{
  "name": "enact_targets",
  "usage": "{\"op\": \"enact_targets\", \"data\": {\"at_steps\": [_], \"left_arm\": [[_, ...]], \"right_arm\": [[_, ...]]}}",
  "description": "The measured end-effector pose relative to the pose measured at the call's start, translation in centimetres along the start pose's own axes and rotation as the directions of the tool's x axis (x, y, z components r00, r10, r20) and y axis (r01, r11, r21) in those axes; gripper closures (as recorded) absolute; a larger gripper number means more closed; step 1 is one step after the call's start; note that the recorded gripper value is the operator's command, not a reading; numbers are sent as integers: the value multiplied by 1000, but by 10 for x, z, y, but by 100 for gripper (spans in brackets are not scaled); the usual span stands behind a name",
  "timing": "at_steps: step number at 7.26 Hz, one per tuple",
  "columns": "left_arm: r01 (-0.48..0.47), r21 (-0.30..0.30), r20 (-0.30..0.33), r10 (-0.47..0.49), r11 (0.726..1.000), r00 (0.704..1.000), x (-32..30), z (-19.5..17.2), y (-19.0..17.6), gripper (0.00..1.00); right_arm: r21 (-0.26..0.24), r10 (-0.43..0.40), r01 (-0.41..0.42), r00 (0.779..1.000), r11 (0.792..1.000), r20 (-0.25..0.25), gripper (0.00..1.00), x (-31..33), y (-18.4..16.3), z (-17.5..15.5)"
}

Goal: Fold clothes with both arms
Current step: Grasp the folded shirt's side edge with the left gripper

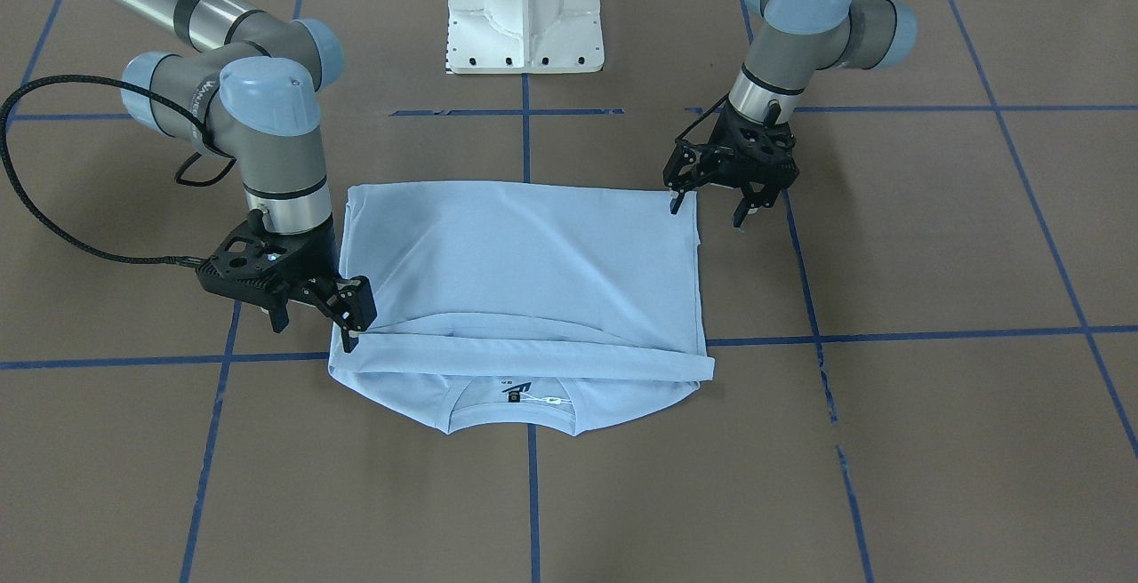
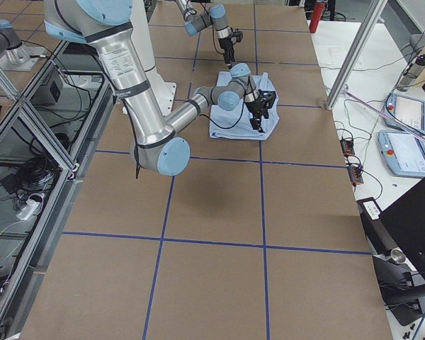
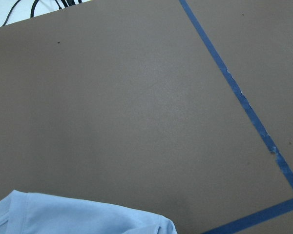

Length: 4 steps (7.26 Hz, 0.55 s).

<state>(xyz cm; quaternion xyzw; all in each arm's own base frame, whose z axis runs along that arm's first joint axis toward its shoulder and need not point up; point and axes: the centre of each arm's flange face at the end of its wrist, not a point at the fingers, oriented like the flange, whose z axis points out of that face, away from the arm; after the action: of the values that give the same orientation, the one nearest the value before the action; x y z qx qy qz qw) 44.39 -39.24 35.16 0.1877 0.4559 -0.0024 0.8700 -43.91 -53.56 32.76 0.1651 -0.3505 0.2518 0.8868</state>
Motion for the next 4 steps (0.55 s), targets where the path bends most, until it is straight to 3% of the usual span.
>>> {"op": "enact_targets", "data": {"at_steps": [4], "left_arm": [[34,-39,14,-34,999,999,15,18,45,49]], "right_arm": [[2,1,-1,1000,1000,-4,0,3,-1,1]]}}
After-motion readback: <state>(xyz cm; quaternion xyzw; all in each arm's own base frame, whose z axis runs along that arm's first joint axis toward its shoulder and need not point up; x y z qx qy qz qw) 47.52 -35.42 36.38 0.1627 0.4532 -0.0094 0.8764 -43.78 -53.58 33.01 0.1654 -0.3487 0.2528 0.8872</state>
